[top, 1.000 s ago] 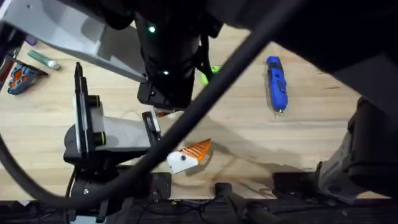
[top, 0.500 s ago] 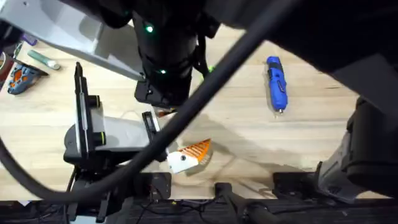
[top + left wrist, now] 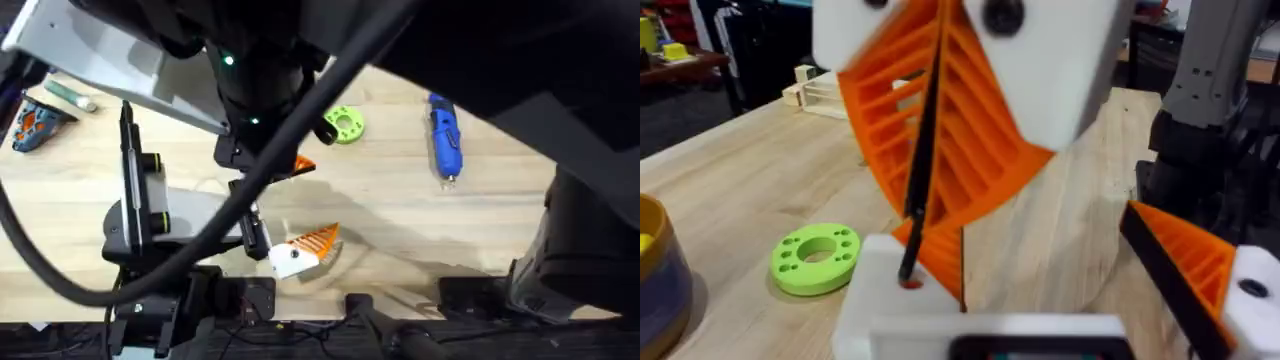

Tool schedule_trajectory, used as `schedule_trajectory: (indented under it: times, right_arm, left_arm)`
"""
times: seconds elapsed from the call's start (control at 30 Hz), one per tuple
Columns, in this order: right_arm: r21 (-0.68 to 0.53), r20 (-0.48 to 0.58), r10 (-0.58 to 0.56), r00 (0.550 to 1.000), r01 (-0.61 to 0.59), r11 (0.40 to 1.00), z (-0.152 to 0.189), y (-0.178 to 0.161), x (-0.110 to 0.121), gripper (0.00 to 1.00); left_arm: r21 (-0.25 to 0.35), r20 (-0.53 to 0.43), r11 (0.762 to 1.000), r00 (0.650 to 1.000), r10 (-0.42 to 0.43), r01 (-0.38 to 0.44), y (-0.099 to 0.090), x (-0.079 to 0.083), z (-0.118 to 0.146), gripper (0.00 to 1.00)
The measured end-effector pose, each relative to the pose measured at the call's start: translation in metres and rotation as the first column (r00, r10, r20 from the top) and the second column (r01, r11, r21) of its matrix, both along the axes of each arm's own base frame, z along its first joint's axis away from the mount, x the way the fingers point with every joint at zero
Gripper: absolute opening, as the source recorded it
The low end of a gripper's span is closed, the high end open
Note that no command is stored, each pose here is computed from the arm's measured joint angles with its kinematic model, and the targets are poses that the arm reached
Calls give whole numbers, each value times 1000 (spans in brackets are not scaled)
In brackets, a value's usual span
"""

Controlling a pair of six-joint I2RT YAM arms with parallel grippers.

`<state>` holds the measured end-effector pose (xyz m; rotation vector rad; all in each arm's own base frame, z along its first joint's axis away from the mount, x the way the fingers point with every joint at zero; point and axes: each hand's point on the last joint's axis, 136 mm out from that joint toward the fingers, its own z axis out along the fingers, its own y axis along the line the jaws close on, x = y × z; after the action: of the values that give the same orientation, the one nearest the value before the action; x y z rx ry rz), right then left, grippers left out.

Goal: Pick up the gripper from the table and insert it into the empty holder that is missing its gripper. Then pick up a screw, insert it into the mounting hole, and use the screwdriver to tighten it. Finally, clean up the table by picking up the vegetable and placing it into the bucket.

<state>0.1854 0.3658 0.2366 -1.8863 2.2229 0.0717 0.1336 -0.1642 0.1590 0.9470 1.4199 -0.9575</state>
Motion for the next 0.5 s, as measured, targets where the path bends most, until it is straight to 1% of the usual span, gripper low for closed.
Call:
schedule_trajectory:
  times: [0.5]
  right_arm:
    - [-14, -7, 0, 1000, 0, 1000, -5, 0, 0, 7]
  left_arm:
    - [0, -1, 1000, 1000, 0, 0, 0, 0, 0, 985]
